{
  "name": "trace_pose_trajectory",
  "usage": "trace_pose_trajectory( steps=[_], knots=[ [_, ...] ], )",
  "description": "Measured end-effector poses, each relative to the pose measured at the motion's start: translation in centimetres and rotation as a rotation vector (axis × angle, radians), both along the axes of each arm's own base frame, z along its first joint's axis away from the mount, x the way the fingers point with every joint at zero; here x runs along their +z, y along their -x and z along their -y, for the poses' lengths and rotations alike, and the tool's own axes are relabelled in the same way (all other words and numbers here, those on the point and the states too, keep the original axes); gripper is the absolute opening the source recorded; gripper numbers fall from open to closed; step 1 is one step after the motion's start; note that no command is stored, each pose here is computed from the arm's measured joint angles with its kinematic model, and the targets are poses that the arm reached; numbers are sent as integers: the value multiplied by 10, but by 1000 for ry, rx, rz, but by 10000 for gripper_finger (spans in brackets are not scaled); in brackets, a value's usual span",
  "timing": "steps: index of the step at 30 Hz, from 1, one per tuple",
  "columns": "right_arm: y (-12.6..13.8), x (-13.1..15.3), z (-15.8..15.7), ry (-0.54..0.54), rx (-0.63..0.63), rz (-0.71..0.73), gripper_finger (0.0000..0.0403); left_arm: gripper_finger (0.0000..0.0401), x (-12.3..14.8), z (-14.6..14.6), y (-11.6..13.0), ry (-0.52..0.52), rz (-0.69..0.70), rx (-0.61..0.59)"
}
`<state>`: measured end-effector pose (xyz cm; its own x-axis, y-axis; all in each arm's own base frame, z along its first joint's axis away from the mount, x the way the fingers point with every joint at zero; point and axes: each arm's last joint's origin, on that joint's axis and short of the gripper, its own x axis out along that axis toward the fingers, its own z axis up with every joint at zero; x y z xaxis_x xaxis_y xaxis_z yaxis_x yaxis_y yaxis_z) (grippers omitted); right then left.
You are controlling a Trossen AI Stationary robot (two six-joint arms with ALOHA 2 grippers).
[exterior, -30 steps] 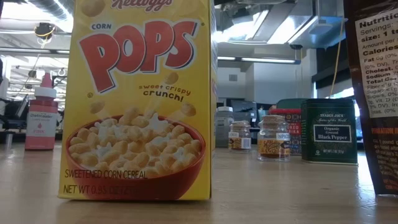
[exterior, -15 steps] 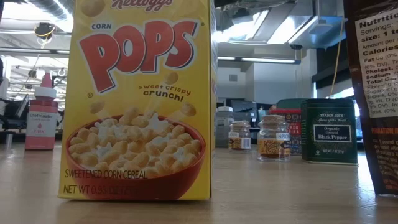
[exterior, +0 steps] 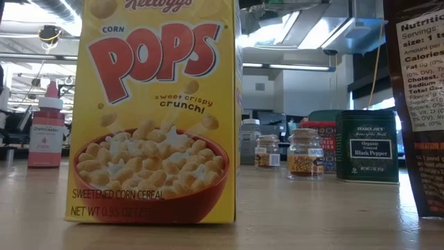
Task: Pick & Place Kitchen Items
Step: Put the green cereal box into the green bin
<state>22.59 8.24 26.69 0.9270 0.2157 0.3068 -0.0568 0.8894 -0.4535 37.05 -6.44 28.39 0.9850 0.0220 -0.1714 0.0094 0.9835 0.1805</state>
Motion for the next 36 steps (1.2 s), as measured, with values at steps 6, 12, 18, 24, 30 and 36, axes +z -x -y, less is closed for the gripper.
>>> trace_pose_trajectory(
  steps=[6,12,18,24,30,36],
  knots=[
    [0,-1,0,14,-3,-10,109,180,0,0,0,-1,-3,6],
    [-1,-2,0,32,-10,-19,126,176,-1,0,0,0,-5,8],
    [-2,-5,3,16,-114,-59,183,175,-2,-1,0,-1,-17,32],
    [0,-9,1,10,-228,-124,247,174,-1,-4,10,-14,-109,63],
    [4,-3,-4,14,-318,-248,263,173,6,-8,29,5,-221,97],
    [-2,12,-9,-9,-313,-465,263,173,1,-9,39,11,-336,106]
  ],
)
